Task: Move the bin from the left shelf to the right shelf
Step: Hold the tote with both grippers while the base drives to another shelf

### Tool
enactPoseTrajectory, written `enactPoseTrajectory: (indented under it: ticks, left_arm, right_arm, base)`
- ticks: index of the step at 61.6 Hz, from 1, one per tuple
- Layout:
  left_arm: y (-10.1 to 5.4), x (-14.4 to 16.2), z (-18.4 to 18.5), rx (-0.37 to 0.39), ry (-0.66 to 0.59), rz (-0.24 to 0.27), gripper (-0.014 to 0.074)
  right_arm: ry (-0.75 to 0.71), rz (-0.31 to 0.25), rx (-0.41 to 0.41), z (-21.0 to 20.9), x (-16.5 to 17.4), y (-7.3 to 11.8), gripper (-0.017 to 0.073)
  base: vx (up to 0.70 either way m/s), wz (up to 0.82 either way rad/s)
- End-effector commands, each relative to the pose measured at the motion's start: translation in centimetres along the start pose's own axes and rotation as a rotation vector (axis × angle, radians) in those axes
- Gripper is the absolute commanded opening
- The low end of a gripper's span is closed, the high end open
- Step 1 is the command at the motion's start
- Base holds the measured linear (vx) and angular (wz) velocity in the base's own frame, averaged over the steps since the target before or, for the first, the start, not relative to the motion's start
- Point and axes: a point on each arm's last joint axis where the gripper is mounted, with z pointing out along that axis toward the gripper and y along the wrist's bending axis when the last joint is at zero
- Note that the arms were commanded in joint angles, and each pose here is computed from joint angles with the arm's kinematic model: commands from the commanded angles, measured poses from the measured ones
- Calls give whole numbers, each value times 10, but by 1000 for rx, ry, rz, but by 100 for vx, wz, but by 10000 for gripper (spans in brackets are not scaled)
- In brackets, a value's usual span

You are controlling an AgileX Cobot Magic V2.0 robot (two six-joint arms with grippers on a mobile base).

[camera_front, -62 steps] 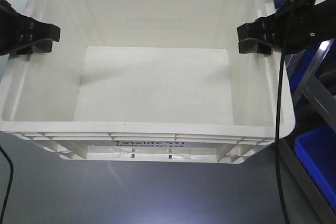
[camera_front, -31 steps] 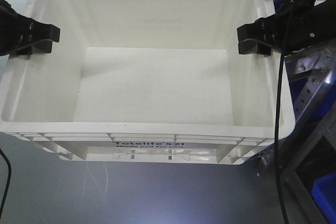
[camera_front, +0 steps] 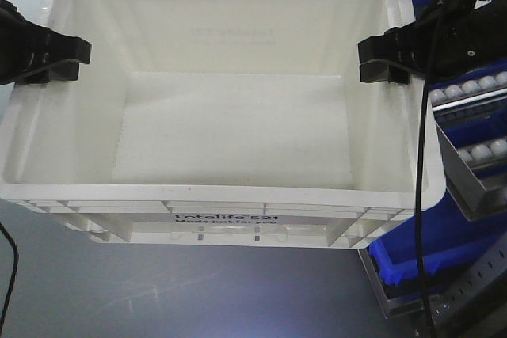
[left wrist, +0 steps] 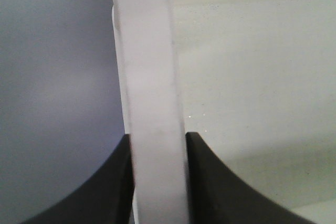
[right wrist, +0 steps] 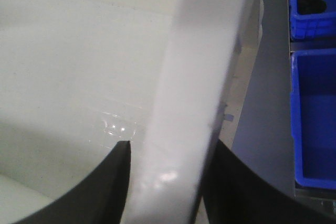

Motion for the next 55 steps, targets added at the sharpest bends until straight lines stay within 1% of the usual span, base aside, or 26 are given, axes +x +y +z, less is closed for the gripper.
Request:
enactPoseTrajectory:
  ticks: [1, 55]
  left_arm:
    - [-8, -15, -26, 41, -180, 17, -5]
    - [-8, -15, -26, 41, -180, 17, -5]
  right_arm:
    - [-168, -37, -8, -25, -16, 7, -4]
    - [-167, -37, -9, -25, -16, 7, -4]
  base:
    - [42, 13]
    - [40, 16]
